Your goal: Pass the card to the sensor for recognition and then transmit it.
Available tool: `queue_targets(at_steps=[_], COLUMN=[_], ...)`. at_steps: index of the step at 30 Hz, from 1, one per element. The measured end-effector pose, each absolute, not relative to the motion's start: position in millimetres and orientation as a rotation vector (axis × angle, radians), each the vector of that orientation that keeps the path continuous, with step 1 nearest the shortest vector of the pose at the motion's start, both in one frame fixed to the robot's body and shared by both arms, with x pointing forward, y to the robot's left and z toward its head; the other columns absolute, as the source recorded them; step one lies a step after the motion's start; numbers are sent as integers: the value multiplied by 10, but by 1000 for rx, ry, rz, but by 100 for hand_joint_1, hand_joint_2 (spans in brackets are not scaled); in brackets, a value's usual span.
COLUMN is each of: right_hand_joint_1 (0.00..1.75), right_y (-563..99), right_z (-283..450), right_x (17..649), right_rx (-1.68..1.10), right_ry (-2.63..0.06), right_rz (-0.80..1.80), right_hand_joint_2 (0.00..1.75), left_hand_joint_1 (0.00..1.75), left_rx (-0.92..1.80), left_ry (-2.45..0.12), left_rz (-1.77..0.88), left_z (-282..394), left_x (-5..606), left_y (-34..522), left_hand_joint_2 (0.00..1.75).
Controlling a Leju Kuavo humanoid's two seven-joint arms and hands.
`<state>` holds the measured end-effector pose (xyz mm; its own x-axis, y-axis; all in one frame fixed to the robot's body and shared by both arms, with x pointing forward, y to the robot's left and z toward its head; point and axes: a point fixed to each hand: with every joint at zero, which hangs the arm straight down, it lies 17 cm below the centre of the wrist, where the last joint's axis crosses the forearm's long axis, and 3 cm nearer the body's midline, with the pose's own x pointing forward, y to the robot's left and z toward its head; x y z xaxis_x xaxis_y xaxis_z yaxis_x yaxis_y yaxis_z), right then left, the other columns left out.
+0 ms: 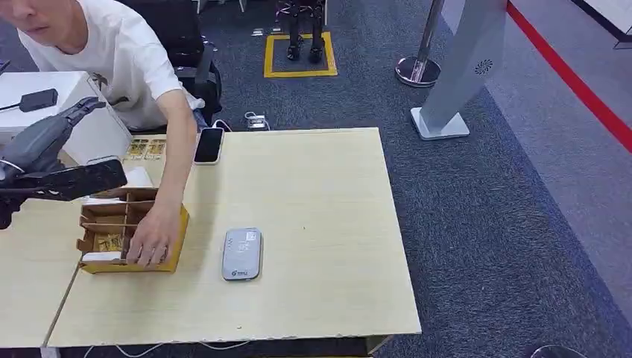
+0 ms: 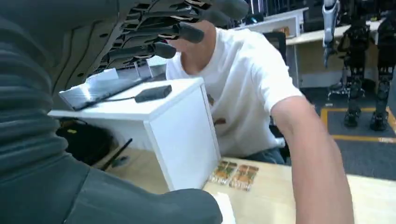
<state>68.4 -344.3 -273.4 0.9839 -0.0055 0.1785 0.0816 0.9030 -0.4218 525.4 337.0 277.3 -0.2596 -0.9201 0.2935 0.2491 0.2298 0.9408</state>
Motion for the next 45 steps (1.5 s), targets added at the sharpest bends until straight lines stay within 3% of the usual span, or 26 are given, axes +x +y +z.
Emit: queue_targets(at_steps=[9,34,45], right_hand_joint_1=[0,0,0], right_y=[-3433,-3402,-3391], right_z=[-2736,-2743,-2746], right_x=[682,691,676], right_rx=[-440,-430,-428], right_ry=[-173,-170,-159], right_rz=[-34,-21,-15], right_hand_joint_2=[0,0,0], left_hand_joint_1=[0,0,0], left_rx=[702,513,534], left_ry=[-1370,-1229,-1126], left_rz=[-1308,-1371,-1361], left_z=[2764,1842,1454], left_x=[5196,4565,3873], left_y=[3409,3433,3826], left_hand_joint_2=[175,175,175])
